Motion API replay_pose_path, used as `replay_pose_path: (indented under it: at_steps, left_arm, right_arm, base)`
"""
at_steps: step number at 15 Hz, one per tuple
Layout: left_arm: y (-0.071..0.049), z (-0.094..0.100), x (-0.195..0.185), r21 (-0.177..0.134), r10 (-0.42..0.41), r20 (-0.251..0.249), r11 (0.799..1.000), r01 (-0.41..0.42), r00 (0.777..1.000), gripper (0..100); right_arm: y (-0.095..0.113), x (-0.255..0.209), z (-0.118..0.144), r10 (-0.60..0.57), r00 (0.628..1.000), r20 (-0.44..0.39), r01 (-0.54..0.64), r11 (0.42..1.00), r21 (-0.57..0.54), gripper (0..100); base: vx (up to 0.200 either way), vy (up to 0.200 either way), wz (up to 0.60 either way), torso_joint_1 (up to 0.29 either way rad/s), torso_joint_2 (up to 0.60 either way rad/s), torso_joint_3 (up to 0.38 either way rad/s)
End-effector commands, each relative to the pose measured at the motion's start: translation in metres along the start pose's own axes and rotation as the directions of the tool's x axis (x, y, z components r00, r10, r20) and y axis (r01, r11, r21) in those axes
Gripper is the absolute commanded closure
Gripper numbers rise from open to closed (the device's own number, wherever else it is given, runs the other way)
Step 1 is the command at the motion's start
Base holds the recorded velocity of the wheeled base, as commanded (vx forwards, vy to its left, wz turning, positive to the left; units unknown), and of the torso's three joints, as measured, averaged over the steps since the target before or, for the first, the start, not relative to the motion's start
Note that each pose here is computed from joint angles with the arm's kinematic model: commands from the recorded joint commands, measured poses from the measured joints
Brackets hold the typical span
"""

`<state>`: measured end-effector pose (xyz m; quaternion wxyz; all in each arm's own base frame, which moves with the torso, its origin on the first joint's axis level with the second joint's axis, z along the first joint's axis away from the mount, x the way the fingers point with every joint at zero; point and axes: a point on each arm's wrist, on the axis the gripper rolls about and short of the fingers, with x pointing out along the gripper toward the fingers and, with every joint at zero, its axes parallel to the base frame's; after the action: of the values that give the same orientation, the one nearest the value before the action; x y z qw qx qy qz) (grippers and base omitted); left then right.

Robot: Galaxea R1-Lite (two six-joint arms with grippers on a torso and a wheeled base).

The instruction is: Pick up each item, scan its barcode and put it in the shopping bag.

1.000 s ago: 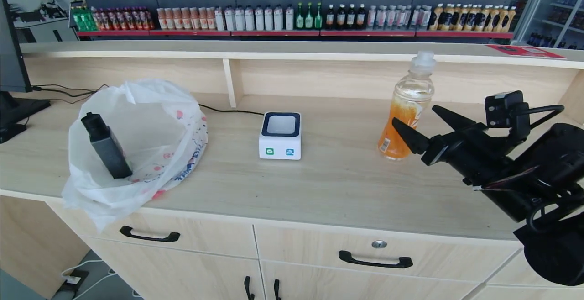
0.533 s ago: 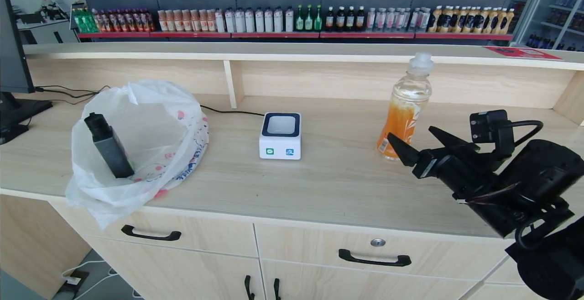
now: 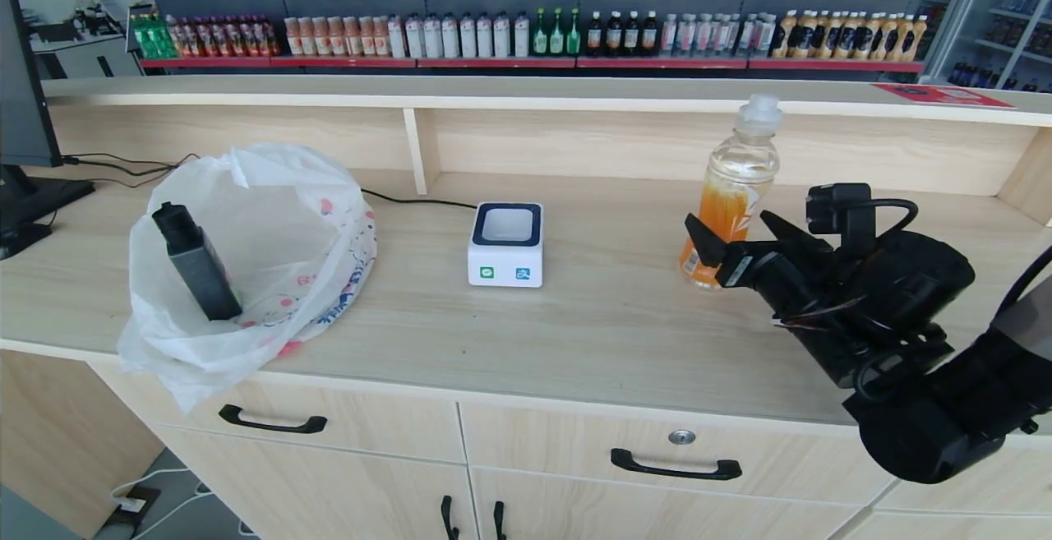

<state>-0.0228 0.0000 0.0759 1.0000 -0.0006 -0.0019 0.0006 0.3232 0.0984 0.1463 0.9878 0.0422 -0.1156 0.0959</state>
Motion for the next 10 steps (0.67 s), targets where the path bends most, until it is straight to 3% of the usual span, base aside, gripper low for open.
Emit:
replay_pose_path:
  at_steps: [1,6,10]
  left_arm:
    - [0.0,0.0,0.0,0.0,0.0,-0.001,1.0,0.0,1.0,0]
    - [0.0,0.0,0.0,0.0,0.0,-0.001,1.0,0.0,1.0,0]
    - [0.0,0.0,0.0,-0.002,0.0,0.001,1.0,0.0,1.0,0]
  right_arm:
    - [-0.003,0.004,-0.009,-0.009,1.0,-0.019,0.009,1.0,-0.006,0]
    - [-0.008,0.035,-0.01,-0.023,0.998,0.063,0.024,1.0,-0.008,0]
    - [-0.013,0.04,-0.017,-0.029,0.998,0.055,0.03,0.999,-0.013,0]
  base:
    - [0.0,0.0,0.0,0.0,0.0,0.0]
    - [0.0,0.0,0.0,0.0,0.0,0.0]
    - [0.0,0.0,0.0,0.0,0.0,0.0]
